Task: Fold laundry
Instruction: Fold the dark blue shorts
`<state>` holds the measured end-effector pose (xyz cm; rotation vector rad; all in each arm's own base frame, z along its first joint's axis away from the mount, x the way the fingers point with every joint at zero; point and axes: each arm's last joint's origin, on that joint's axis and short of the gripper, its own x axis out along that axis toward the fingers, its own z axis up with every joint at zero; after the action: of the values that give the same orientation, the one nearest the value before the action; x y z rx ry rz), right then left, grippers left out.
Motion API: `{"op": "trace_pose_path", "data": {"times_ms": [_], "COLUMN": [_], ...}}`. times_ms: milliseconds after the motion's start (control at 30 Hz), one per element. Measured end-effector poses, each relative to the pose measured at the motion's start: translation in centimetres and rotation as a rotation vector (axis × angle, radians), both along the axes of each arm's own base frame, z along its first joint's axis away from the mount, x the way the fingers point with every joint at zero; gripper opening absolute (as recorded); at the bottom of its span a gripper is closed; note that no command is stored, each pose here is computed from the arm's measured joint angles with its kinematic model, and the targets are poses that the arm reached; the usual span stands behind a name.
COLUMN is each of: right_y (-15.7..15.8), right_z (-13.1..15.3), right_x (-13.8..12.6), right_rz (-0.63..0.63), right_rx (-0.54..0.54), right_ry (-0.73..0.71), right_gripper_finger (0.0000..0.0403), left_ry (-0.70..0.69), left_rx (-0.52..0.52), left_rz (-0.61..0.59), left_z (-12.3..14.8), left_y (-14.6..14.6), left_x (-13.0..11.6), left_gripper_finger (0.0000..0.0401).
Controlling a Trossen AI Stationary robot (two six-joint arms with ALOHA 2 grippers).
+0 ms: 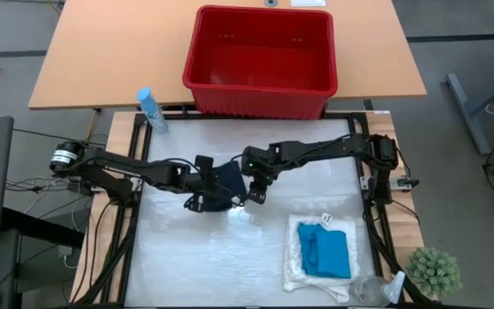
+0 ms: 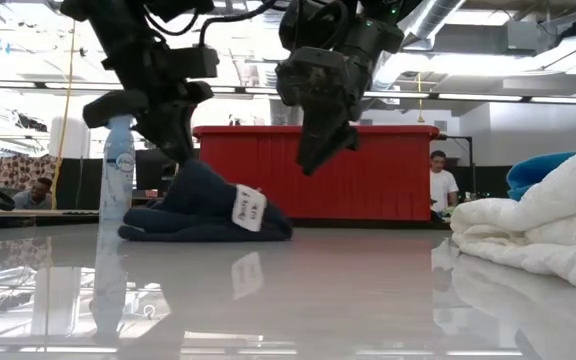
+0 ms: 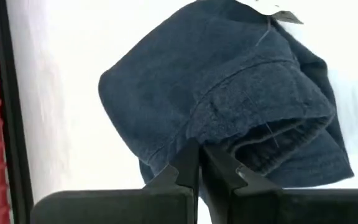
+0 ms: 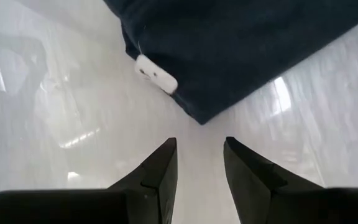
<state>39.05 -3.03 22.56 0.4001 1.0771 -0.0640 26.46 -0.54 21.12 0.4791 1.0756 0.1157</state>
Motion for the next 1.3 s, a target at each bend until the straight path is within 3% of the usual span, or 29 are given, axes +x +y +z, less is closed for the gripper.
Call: {"op": "trace_pose_path", "data": {"times_ms": [200,500,933,1167,1300], "right_y": [0.0,0.1,-0.5,-1.4,-2.3], "right_z": [0.1,0.4,1.5,2.1,0.3], "right_x": [0.3,0.7,2.0,2.7,4.1], "right_rz": [0.002,0.064,0.115,0.119,0.152], "right_rx": [-0.004,0.01,-0.055,-0.089,-0.006], "right_ry": [-0.03,-0.093,-0.29,-0.393,-0.453], "right_gripper_finger": [0.0154,0.0154,0.0154,0.0154,0.0154], "left_ry": [0.043,0.123,0.228,0.234,0.223], "left_rx": [-0.056,-0.053,0.007,-0.021,-0.033], "left_rz": [-0.016,-0.003,0.08,0.116,0.125], "left_z": [-0.4,-0.8,-0.9,-0.7,-0.7], "left_y": [-0.1,0.1,0.4,0.4,0.4], "left_x": [-0.3,-0.9,-2.1,-2.2,-2.2], "left_gripper_finger": [0.0,0.0,0.0003,0.0011,0.0012]}}
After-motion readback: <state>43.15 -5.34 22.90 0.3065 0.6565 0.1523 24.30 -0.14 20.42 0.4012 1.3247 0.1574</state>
